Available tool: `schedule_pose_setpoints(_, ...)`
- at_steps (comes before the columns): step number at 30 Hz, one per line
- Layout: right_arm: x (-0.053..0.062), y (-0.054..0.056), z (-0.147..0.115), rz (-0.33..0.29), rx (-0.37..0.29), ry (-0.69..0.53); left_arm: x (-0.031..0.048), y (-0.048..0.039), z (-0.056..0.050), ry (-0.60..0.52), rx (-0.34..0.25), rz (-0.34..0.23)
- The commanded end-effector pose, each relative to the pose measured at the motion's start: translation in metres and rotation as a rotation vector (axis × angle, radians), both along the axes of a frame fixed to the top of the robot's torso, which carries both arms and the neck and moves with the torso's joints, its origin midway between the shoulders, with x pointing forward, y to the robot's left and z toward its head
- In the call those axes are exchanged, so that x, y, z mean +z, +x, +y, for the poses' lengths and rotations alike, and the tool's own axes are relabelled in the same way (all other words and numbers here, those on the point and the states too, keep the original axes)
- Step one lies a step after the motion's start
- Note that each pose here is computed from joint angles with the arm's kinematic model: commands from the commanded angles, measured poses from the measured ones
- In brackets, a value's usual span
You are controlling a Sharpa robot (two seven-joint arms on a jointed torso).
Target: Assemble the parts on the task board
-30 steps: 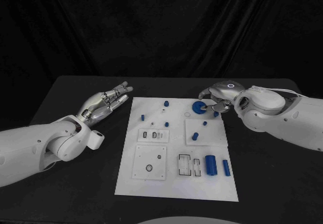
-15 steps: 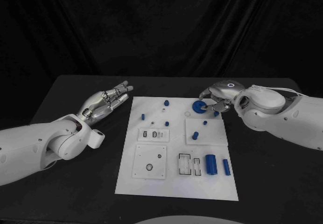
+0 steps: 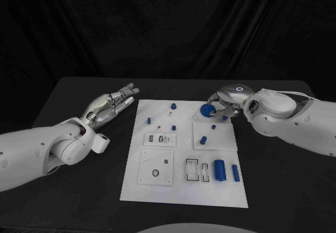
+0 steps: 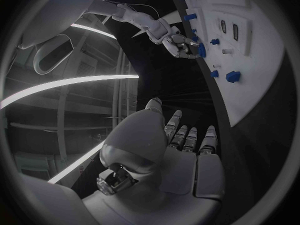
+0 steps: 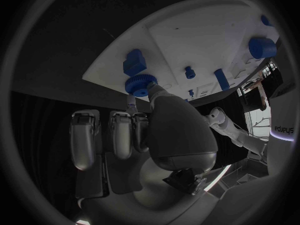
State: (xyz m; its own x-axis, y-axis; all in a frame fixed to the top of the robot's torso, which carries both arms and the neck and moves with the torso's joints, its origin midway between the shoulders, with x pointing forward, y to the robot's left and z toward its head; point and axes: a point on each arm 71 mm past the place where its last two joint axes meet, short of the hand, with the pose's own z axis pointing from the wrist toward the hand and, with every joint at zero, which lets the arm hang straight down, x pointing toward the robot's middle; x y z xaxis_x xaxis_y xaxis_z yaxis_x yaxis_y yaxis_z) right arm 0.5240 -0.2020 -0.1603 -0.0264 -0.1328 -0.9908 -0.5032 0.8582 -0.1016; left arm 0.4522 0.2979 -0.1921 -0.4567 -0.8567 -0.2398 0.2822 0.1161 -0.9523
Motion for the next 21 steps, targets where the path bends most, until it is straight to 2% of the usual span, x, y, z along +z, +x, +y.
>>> schedule_pose_setpoints(1,-0.0066,-0.0012,-0.0007,0.029,0.001,-0.027,0.0050,-0.0010,-0.0021,-0.034,-0.027,-0.048)
schedule_pose_setpoints(11,-0.0092,-0.0014,0.0013,0.038,0.000,-0.032,0.0047,-0.0006,-0.0022,-0.033,-0.028,-0.047)
schedule_pose_setpoints(21,-0.0087,-0.0022,0.0037,0.002,0.020,0.003,0.0045,-0.0003,-0.0019,-0.032,-0.027,-0.046)
